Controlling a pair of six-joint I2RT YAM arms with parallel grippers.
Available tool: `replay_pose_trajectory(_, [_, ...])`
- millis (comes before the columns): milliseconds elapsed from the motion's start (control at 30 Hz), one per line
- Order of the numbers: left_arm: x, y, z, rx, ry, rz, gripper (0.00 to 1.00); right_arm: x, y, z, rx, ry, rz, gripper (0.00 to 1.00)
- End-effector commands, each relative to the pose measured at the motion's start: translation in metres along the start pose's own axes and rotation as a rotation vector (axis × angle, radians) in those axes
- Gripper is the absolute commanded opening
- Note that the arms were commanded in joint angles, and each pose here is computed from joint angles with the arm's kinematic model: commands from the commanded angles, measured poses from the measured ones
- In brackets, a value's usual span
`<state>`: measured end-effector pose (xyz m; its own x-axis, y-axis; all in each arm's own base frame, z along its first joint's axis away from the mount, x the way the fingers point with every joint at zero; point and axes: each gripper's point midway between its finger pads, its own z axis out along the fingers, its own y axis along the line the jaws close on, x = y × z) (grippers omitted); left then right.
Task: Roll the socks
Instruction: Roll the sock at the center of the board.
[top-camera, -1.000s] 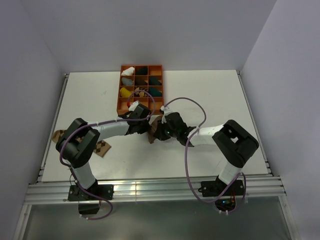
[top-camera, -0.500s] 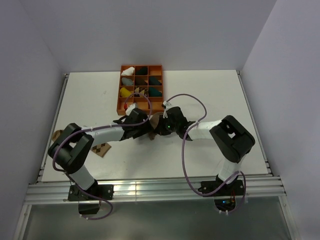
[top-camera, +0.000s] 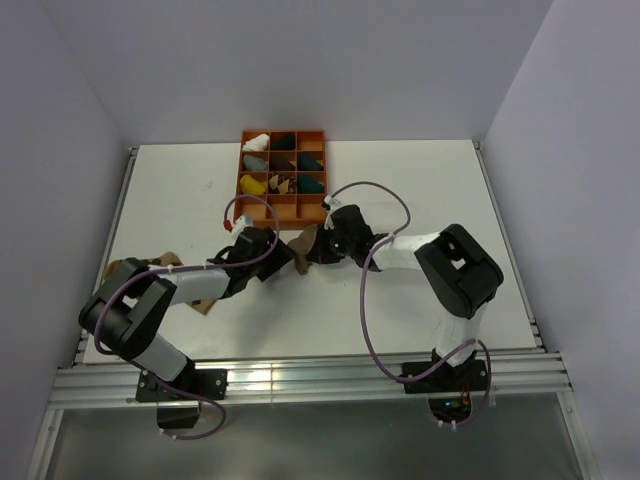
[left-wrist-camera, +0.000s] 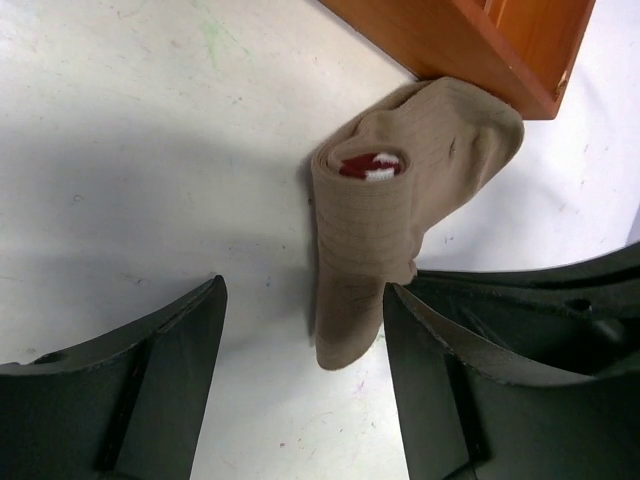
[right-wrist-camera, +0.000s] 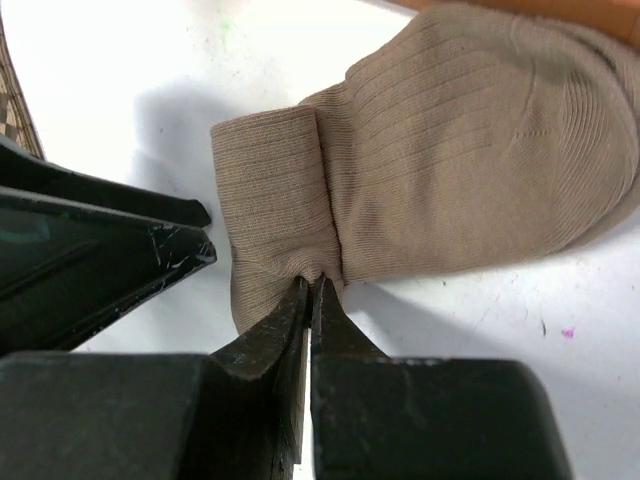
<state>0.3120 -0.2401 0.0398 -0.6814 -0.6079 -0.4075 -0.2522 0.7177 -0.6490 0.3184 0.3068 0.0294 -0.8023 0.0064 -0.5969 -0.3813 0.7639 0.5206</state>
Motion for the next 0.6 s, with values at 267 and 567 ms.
replay_pose_trajectory(267, [-0.013,-0.014,0.004,0.133,-0.048,-0.069,0.66,0.02,-0.041,0.011,0.12,0.121,0.041,0.01])
replay_pose_trajectory(567, [-0.029,-0.025,0.004,0.197,-0.099,-0.057,0.67,0.028,-0.05,0.014,0.125,0.16,0.07,0.01])
